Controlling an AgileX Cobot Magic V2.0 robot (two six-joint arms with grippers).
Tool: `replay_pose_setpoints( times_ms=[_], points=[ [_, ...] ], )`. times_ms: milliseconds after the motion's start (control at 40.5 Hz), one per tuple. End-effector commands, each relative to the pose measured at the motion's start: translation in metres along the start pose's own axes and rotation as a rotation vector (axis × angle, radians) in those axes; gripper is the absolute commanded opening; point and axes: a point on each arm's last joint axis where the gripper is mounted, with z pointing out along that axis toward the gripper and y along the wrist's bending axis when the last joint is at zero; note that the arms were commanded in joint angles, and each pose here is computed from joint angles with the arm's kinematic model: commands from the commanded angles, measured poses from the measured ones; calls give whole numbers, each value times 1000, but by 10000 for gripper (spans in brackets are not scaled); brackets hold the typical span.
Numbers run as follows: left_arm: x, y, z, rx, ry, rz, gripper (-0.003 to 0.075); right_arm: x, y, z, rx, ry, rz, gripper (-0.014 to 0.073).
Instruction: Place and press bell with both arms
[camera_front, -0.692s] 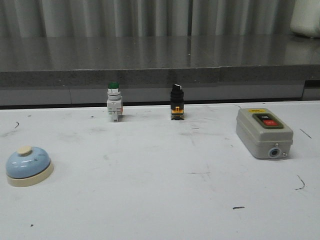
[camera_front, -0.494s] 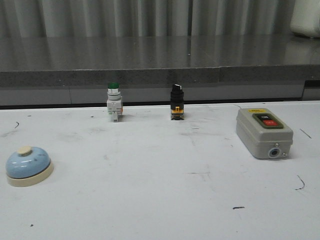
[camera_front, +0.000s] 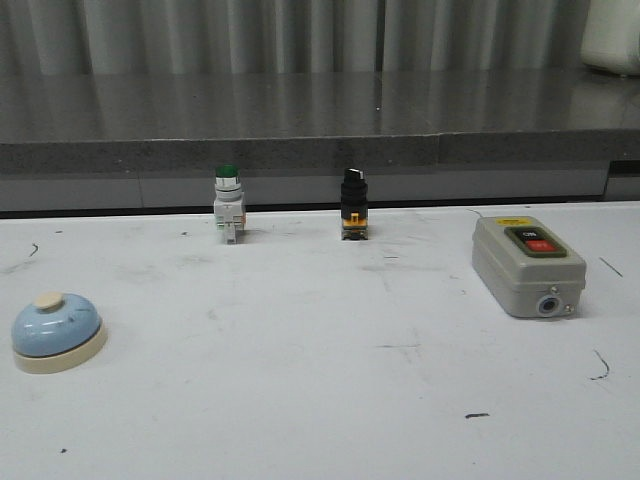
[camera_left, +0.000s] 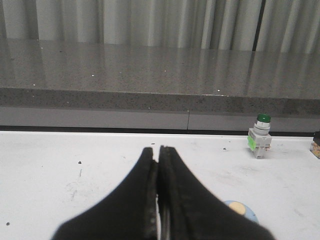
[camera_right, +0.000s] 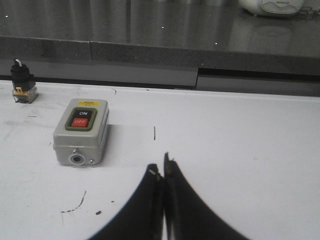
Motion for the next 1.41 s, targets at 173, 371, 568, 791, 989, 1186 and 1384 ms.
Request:
replay_pose_setpoints(
  times_ms=[173, 371, 568, 791, 989, 1186, 1384],
  points=[
    [-1, 1, 0, -1, -77, -20, -20, -11, -1, -2, 10, -114, -14, 0],
    [-6, 1, -1, -1, -134, -20, -20, -11, -1, -2, 10, -117, -14, 0],
    [-48, 0, -11, 6, -361, -103, -19, -44, -1, -12, 13, -228, -15, 0],
    [-118, -7, -14, 24, -316, -62, -19, -118, -1, -28, 7, -250, -2, 0],
    [-137, -11, 25, 13, 55, -32, -20, -159, -1, -1, 1, -78, 7, 0],
    [-137, -10, 39, 9, 112, -33, -5, -161, -1, 9, 0, -31, 6, 0],
    [-134, -10, 41, 7, 117, -33, 431, -161, -1, 9, 0, -31, 6, 0]
  ],
)
